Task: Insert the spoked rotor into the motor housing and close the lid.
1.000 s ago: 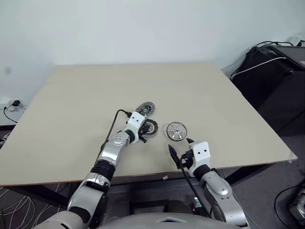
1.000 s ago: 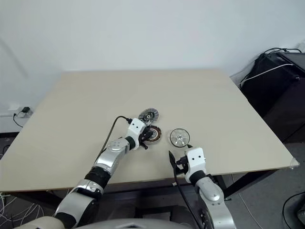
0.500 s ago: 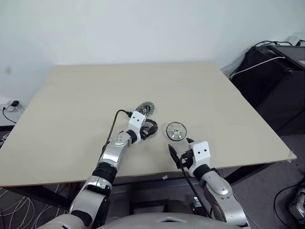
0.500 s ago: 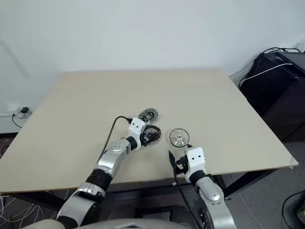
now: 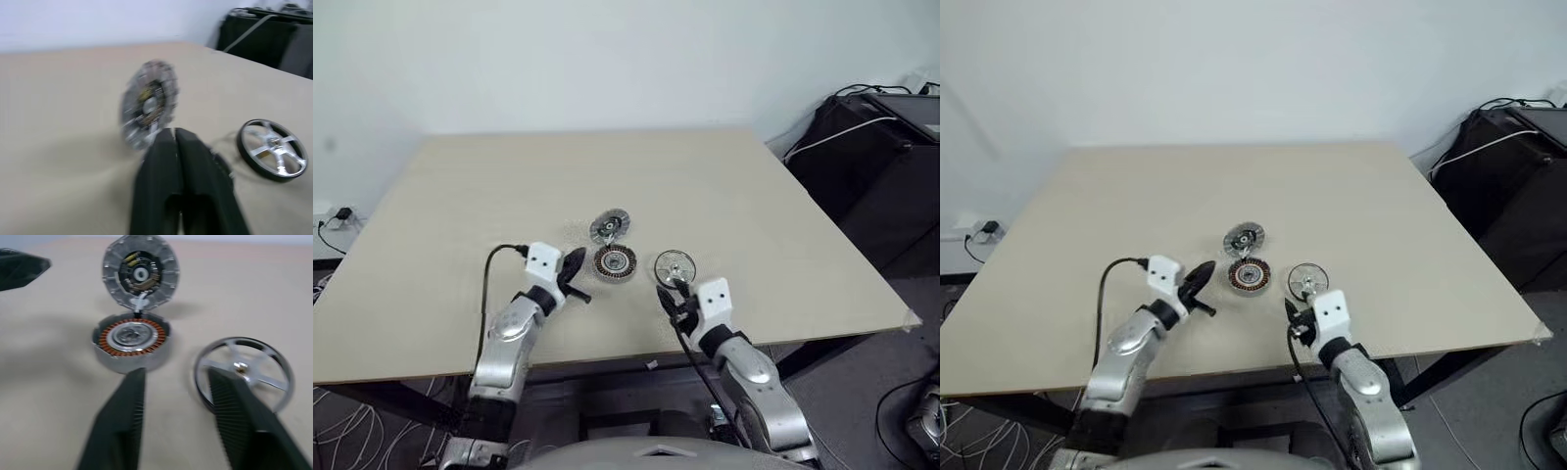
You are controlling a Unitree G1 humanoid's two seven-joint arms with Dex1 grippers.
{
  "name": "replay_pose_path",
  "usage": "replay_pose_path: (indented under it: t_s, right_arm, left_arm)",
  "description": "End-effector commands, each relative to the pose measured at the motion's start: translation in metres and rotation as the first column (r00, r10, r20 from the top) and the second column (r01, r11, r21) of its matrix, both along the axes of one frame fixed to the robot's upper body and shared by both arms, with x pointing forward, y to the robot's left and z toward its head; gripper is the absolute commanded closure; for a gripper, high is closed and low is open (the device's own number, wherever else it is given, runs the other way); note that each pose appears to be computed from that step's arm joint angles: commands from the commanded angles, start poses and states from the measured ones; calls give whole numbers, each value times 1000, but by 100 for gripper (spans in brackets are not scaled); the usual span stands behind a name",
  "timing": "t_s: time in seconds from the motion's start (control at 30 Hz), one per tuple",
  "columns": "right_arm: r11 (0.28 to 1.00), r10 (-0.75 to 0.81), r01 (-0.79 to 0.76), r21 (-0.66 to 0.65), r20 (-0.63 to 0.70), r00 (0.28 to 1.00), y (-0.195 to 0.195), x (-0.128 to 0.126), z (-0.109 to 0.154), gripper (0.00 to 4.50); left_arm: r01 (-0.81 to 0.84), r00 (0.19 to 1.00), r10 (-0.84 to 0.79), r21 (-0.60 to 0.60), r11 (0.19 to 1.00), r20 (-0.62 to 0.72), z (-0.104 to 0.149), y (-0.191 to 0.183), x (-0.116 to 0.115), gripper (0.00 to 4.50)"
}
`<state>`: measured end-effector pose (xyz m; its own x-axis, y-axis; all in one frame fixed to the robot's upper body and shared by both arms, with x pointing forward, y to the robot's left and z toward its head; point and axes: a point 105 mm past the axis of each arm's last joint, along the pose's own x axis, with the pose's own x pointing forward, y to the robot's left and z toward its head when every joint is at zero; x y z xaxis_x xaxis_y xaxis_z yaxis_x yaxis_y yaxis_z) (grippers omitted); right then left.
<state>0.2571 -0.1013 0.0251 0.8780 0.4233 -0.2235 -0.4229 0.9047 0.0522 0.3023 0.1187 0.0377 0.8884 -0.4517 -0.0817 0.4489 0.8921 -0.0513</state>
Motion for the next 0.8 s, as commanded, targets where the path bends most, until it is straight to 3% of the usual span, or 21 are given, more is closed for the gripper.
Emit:
replay_pose_path:
  t_s: [0.03, 0.13, 0.47, 0.8]
  right_arm:
    - [998, 62, -62, -14, -6, 998, 16, 11, 1, 355]
    - [992, 114, -115, -50, -23, 993, 29, 22, -2, 447]
    - [971, 193, -201, -130, -72, 979, 51, 56, -5, 447]
    - [957, 204, -218, -190, -94, 975, 66, 78, -5, 447]
  left_arm:
    - [-37, 998, 36, 13, 999, 58, 8, 16, -8, 450]
    - [-47, 997, 47, -2, 999, 59, 5, 23, -21, 450]
    - [-19, 999, 20, -30, 999, 31, -8, 5, -59, 450]
    - [27, 999, -26, -56, 998, 19, -9, -10, -69, 450]
